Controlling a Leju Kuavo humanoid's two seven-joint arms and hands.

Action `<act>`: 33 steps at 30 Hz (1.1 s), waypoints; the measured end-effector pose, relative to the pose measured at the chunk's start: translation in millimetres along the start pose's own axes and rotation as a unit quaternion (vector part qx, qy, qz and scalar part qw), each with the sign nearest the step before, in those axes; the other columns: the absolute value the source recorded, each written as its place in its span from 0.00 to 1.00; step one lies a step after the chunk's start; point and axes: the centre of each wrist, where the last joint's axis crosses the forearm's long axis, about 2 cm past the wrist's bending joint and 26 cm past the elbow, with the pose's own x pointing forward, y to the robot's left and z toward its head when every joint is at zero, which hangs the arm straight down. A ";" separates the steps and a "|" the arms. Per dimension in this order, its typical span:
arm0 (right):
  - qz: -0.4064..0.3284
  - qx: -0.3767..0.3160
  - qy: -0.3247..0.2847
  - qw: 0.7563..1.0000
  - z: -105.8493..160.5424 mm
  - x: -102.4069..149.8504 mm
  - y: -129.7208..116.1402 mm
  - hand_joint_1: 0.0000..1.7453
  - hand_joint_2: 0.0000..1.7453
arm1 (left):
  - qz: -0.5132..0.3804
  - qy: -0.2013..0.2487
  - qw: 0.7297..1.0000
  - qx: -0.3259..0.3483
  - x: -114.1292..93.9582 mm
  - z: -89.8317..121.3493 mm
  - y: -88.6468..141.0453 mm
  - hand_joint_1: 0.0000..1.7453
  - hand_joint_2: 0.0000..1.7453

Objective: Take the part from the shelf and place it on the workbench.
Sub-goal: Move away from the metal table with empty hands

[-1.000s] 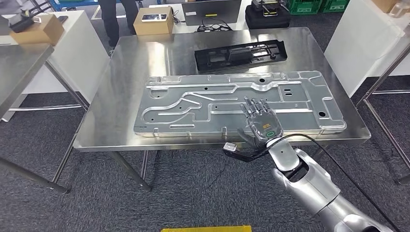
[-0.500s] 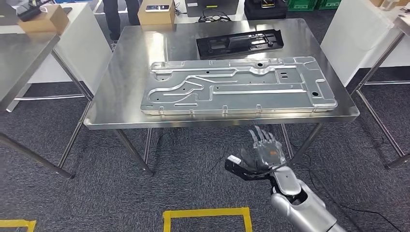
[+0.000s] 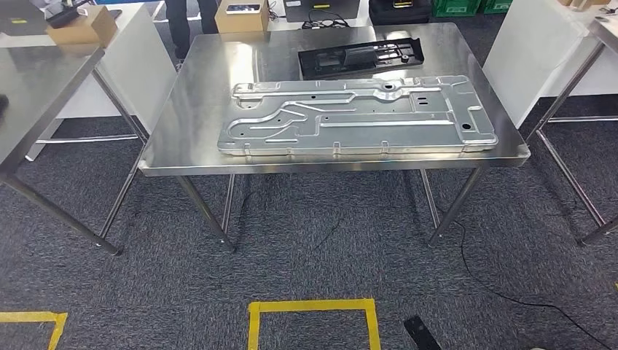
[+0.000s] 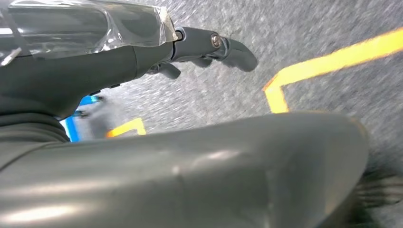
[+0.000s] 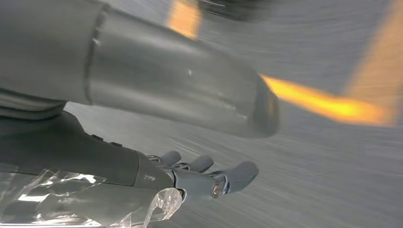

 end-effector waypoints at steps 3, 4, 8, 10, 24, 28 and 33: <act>-0.054 -0.002 0.160 0.986 6.2 -55.6 7.2 0.00 0.00 | 0.015 0.002 1.000 0.001 -1.0 0.6 -4.0 0.00 0.00; -0.067 -0.002 0.187 0.980 9.3 -68.8 10.6 0.00 0.00 | 0.018 0.005 1.000 -0.001 -2.7 1.0 -5.7 0.00 0.00; -0.092 0.003 0.231 0.969 21.2 -103.0 23.4 0.00 0.00 | 0.018 0.007 1.000 -0.007 -4.1 1.8 -10.3 0.00 0.00; -0.095 0.005 0.233 0.968 24.7 -111.9 26.3 0.00 0.00 | 0.018 0.007 1.000 -0.008 -3.8 1.9 -11.6 0.00 0.00; -0.083 0.011 0.297 0.951 35.3 -130.5 41.4 0.00 0.00 | 0.028 0.003 1.000 -0.008 -3.7 2.4 -14.9 0.00 0.00; -0.082 0.015 0.316 0.945 37.6 -133.0 45.2 0.00 0.00 | 0.028 -0.001 1.000 -0.006 -1.0 2.0 -14.5 0.00 0.00; -0.082 0.014 0.319 0.944 36.8 -131.1 46.6 0.00 0.00 | 0.031 -0.004 1.000 -0.004 1.9 1.7 -14.6 0.00 0.00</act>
